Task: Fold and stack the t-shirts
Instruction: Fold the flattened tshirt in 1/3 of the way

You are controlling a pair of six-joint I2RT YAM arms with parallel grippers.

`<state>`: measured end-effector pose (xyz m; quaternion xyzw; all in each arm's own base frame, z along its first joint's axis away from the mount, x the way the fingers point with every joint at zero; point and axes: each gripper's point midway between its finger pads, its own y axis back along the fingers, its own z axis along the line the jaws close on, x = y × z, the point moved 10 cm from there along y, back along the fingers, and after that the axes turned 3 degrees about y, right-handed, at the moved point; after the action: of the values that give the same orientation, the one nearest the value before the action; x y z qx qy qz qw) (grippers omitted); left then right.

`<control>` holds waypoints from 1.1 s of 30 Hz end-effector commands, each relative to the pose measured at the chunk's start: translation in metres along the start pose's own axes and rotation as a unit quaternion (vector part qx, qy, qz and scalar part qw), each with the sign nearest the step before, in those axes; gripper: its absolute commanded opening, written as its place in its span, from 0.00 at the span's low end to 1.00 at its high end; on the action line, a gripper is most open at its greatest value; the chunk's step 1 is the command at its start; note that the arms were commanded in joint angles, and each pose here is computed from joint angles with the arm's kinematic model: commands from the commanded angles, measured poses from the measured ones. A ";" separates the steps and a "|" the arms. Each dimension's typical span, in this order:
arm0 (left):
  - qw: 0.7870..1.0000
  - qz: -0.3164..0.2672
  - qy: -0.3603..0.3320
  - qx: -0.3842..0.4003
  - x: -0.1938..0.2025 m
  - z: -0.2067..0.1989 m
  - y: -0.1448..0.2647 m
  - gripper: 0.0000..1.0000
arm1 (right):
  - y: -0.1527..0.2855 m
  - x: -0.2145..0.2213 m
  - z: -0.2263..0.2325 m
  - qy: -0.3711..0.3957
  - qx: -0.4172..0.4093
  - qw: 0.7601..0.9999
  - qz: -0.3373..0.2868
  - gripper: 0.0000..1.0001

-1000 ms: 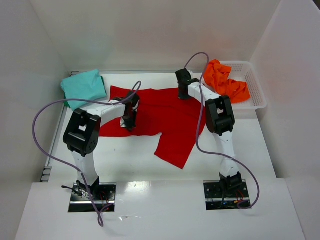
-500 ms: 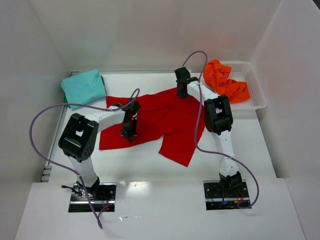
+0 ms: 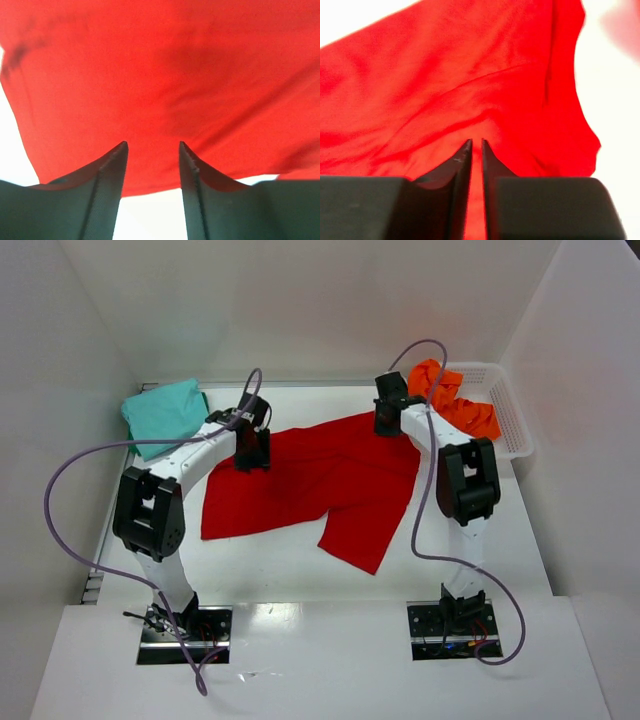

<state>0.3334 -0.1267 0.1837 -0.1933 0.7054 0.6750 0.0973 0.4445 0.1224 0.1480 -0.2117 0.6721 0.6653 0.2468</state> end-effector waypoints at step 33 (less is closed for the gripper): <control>0.992 0.002 0.114 0.056 -0.061 0.070 -0.101 0.65 | 0.065 0.088 -0.031 0.003 0.001 0.999 0.047 0.61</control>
<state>0.4134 -0.0462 0.1158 -0.2721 0.7407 0.6140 0.0173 0.3344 0.0947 0.1437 -0.1740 0.6833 0.6766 0.2121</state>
